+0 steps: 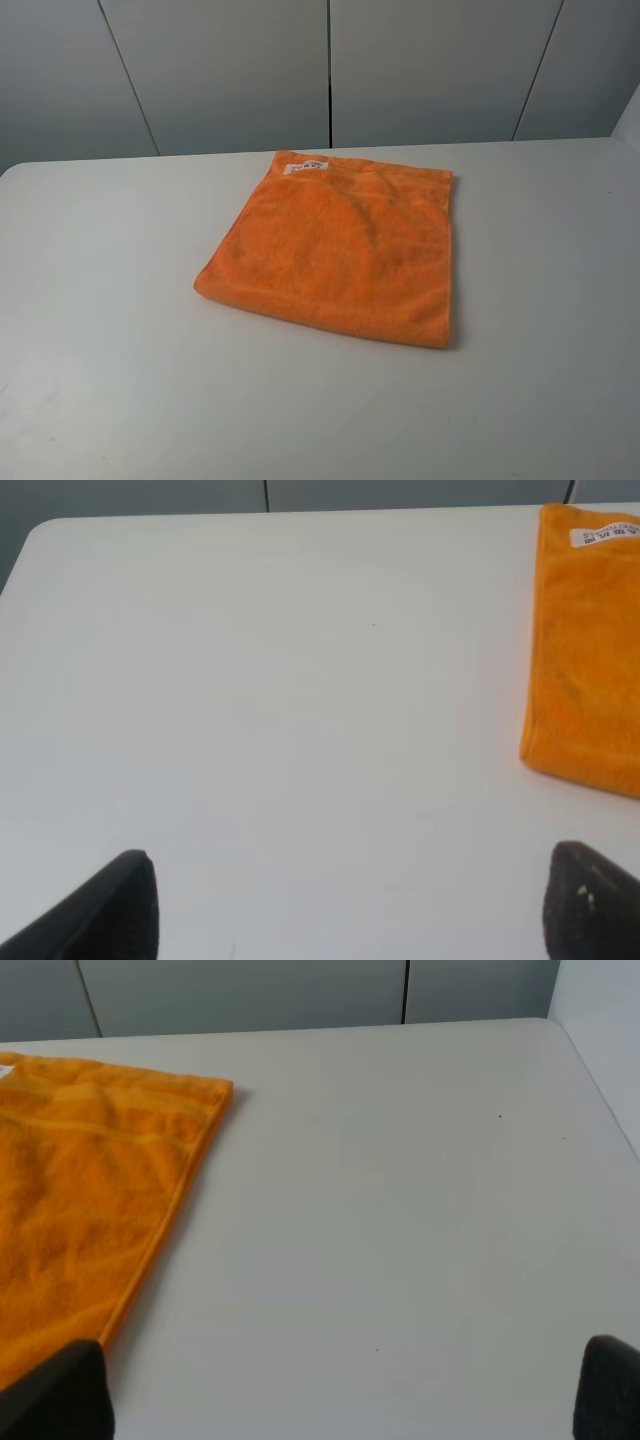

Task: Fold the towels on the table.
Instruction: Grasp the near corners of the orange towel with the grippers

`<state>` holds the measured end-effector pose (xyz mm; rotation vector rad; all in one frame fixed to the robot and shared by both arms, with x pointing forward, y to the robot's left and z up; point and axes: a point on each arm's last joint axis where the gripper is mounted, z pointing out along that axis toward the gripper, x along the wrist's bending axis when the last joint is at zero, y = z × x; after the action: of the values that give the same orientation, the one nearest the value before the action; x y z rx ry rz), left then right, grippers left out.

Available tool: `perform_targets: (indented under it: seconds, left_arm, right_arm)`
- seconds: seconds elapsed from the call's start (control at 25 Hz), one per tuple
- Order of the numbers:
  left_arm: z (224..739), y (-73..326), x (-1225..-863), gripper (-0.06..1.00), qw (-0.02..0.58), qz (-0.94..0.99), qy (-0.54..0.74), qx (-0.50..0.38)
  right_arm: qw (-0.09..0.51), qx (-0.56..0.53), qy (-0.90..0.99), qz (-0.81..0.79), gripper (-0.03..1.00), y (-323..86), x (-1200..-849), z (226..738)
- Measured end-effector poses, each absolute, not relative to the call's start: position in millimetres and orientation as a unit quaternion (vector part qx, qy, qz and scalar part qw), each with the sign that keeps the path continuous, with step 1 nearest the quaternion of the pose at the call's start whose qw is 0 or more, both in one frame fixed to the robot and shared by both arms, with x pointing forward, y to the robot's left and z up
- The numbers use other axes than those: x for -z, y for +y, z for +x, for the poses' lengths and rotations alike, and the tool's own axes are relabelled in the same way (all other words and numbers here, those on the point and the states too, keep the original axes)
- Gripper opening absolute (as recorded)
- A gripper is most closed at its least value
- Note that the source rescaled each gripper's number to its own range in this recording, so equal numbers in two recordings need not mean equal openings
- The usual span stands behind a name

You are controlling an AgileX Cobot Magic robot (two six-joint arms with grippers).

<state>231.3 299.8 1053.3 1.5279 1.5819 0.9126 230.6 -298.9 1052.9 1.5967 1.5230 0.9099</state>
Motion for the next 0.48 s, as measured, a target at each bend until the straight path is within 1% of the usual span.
perform_targets:
  seconds: [0.2,0.28,0.48]
  left_arm:
    - [231.3,297.2,-1053.3,1.00,0.382,0.596,0.616,-0.344]
    - [231.4,296.0,-1053.5,1.00,0.388,0.596,0.615,-0.340]
    - [231.4,296.2,-1053.5,1.00,0.387,0.596,0.615,-0.340]
  right_arm:
    - [0.365,-0.358,0.592,0.623,1.00,-298.3,-1052.9,230.7]
    - [0.355,-0.368,0.593,0.622,1.00,-295.9,-1053.0,230.7]
    - [0.343,-0.380,0.593,0.621,1.00,-293.3,-1053.1,230.7]
